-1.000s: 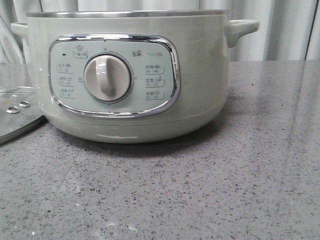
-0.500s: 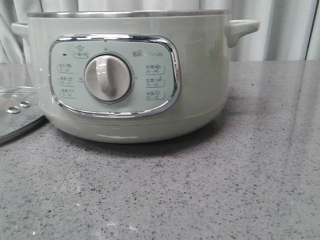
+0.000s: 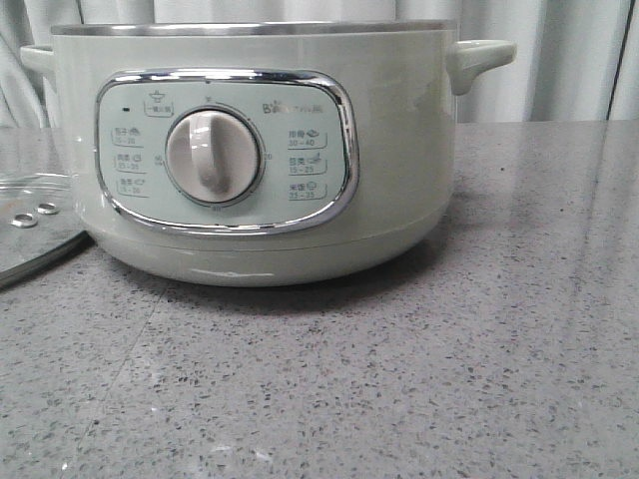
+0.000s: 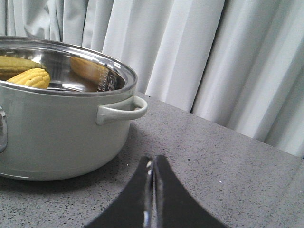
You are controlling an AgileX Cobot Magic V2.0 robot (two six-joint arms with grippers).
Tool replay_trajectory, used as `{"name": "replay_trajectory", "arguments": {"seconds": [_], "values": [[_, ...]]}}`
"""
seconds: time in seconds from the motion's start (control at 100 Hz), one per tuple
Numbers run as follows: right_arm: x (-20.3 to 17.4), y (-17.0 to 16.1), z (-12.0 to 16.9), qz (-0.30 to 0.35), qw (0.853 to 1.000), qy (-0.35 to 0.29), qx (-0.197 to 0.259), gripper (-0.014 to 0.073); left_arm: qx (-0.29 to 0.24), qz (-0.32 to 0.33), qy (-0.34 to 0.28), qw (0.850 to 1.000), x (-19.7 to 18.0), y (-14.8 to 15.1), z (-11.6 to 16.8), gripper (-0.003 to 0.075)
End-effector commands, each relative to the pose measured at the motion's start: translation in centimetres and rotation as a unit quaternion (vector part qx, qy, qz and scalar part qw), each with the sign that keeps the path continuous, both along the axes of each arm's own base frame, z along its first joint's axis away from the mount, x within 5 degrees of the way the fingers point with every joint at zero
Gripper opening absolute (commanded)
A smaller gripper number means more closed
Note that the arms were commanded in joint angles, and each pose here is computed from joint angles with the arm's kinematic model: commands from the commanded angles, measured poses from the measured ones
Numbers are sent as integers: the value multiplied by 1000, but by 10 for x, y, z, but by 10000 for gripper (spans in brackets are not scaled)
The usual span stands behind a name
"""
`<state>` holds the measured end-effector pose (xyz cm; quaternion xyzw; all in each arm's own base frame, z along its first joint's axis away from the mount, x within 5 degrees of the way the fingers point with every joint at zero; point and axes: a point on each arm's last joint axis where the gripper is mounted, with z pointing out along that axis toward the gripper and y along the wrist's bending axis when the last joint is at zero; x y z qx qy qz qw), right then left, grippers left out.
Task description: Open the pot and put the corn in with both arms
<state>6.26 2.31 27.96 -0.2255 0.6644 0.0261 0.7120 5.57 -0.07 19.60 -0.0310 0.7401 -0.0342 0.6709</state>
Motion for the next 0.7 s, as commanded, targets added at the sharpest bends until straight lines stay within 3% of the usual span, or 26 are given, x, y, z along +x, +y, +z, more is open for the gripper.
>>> {"name": "replay_trajectory", "arguments": {"seconds": [0.0, 0.69], "values": [[-1, 1, 15, 4, 999, -48, 12, -64, -10, -1, 30, 1000, -2, 0, -12, -20], [-1, 1, 15, 4, 999, -48, 12, -64, -13, -2, 40, 999, -2, -1, -14, -20]]}}
